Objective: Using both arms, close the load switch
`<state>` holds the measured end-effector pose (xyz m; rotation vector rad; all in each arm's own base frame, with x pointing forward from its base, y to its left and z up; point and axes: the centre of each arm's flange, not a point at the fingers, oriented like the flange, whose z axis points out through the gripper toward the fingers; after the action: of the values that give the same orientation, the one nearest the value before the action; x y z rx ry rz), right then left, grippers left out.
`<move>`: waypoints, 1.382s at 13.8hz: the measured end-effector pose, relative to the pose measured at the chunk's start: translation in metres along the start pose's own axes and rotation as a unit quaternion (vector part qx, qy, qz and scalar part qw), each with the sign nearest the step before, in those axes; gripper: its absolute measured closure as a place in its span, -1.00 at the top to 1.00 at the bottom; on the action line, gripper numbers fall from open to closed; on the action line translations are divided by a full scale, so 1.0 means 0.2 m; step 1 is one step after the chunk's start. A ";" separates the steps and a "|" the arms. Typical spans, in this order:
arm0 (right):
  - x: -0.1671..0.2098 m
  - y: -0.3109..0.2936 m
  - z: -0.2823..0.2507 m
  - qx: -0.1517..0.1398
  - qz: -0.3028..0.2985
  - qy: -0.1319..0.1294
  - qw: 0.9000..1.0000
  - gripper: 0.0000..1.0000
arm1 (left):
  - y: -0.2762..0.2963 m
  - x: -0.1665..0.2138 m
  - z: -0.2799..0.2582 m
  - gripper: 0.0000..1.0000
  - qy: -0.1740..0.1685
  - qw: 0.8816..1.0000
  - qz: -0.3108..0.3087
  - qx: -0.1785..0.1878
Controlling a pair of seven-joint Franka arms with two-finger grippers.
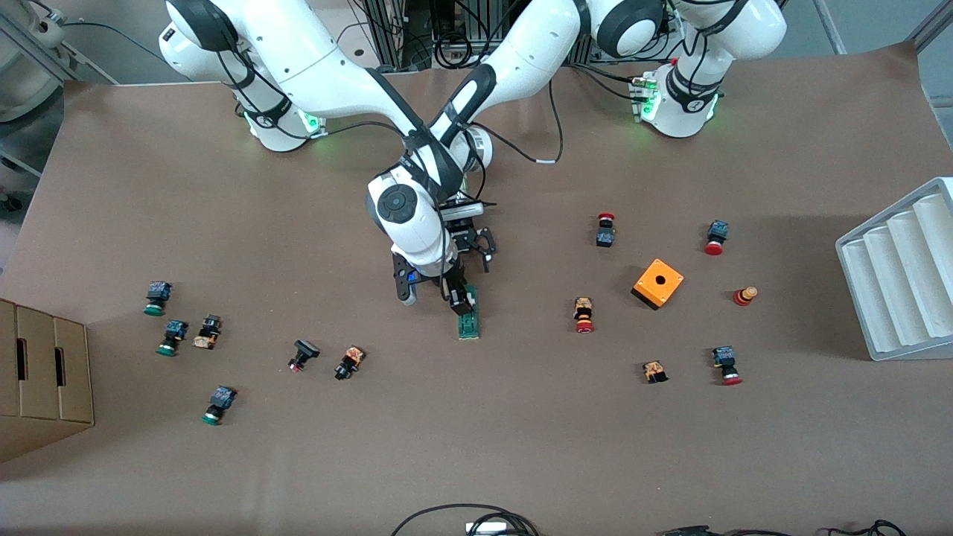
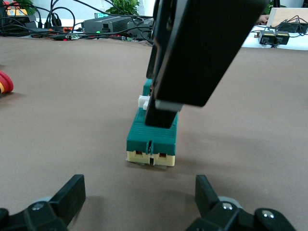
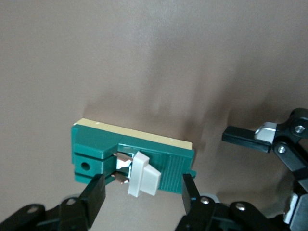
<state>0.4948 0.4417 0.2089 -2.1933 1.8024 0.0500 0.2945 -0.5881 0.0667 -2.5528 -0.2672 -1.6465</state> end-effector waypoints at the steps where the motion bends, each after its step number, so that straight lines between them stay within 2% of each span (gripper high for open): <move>1: 0.00 0.01 0.01 0.001 -0.001 0.000 1.000 0.47 | 0.00 0.00 0.00 1.00 0.000 1.000 0.000 0.000; 4: -0.01 0.01 0.02 0.005 -0.001 -0.001 1.000 0.40 | 0.00 0.00 0.00 1.00 0.000 1.000 0.000 0.000; 5: -0.01 0.01 0.02 0.007 0.000 -0.001 1.000 0.32 | 0.00 0.00 0.00 1.00 0.000 1.000 0.000 0.000; 11: -0.01 0.00 0.01 0.011 0.000 -0.002 1.000 0.24 | 0.00 0.00 0.00 1.00 0.000 1.000 0.000 0.000; 14: 0.00 -0.01 0.01 0.012 0.002 -0.001 1.000 0.07 | 0.00 0.00 0.00 1.00 0.000 1.000 0.000 0.000; 19: 0.01 -0.02 0.01 0.014 0.005 -0.001 1.000 -0.03 | 0.00 0.00 0.00 1.00 0.000 1.000 0.000 0.000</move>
<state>0.4997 0.4410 0.2083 -2.1635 1.8030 0.0280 0.2945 -0.5881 0.0667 -2.5525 -0.2670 -1.6471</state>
